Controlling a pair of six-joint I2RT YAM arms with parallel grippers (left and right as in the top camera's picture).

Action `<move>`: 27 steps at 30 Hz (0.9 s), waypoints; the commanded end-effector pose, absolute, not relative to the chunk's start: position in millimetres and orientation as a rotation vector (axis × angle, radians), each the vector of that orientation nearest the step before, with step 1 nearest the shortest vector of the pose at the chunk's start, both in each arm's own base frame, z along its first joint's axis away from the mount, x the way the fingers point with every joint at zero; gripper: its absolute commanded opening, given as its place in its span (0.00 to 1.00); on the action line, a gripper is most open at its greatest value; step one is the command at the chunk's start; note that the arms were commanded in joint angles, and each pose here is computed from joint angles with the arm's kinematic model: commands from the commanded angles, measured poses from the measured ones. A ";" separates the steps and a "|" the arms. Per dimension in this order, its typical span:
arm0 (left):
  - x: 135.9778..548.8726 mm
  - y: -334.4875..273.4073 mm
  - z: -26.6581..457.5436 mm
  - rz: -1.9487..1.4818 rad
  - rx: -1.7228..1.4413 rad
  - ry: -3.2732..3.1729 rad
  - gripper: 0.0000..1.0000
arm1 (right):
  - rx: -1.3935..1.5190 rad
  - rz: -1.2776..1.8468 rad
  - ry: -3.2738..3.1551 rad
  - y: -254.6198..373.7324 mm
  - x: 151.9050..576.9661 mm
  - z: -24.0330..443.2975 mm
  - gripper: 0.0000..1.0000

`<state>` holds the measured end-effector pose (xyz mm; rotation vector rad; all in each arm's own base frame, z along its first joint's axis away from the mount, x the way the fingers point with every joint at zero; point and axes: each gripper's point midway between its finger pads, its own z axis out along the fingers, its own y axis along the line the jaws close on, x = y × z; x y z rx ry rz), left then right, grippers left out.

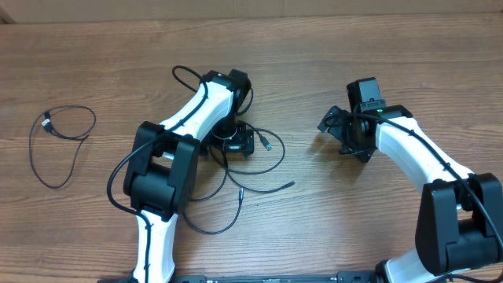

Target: Untangle cables

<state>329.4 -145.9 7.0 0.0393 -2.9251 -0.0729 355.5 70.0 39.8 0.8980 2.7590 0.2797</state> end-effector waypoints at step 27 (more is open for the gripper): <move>363.1 -163.1 46.0 0.066 -0.032 -3.012 0.25 | 0.884 0.288 2.721 68.2 362.4 50.6 1.00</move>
